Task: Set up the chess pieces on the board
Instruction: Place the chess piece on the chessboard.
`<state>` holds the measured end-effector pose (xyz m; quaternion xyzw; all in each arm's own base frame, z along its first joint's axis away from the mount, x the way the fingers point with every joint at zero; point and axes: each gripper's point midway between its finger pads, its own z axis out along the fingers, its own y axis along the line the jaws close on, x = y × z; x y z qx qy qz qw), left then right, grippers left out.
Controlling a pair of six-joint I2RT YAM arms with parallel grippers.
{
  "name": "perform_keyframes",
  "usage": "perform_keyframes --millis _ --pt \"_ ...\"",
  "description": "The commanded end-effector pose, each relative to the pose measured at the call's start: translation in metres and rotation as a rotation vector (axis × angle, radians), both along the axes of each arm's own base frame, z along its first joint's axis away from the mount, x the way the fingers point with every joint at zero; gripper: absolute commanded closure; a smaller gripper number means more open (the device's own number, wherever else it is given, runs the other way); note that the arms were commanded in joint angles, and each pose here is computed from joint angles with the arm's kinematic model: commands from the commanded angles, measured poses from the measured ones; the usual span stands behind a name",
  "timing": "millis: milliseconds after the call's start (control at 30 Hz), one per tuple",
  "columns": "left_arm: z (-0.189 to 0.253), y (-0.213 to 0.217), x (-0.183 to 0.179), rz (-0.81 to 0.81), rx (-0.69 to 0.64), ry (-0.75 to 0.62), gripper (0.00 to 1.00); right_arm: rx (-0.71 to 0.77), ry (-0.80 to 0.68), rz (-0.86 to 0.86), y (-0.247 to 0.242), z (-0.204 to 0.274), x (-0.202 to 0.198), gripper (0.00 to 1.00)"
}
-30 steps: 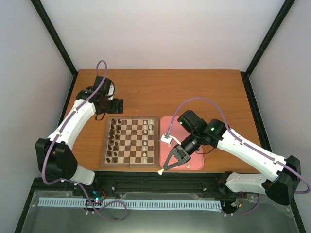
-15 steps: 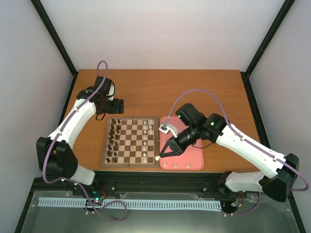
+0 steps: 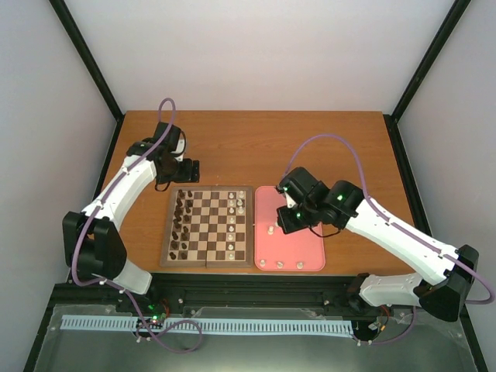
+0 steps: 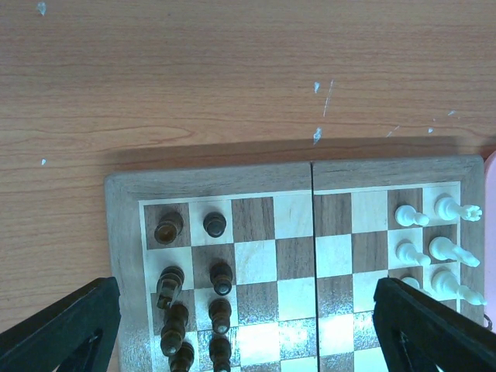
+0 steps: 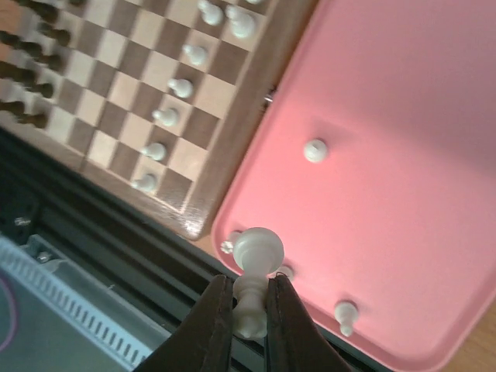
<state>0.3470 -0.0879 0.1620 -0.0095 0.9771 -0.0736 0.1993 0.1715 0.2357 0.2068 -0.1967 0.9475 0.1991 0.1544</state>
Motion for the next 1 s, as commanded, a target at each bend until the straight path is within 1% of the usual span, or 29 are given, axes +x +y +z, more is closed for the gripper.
perform_keyframes --millis 0,167,433,733,833,967 --pt "0.012 -0.001 0.010 -0.002 -0.005 -0.034 0.00 -0.125 -0.019 -0.132 -0.023 -0.019 0.002 0.97" --pt "0.024 0.001 0.017 -0.001 0.004 -0.071 0.00 -0.167 -0.033 -0.183 -0.029 -0.036 0.008 0.97" --pt "0.037 0.008 0.018 0.009 0.039 -0.123 0.00 -0.136 -0.039 -0.158 -0.021 -0.064 0.015 0.97" --pt "0.032 0.016 0.020 0.030 0.072 -0.161 0.00 -0.103 -0.034 -0.174 -0.025 -0.104 0.031 0.97" --pt "0.041 0.019 0.026 0.070 0.064 -0.231 0.00 -0.092 -0.022 -0.197 -0.032 -0.121 0.031 0.97" --pt "0.058 0.019 0.038 0.146 0.007 -0.351 0.00 -0.117 -0.064 -0.209 -0.039 -0.127 0.039 0.97"
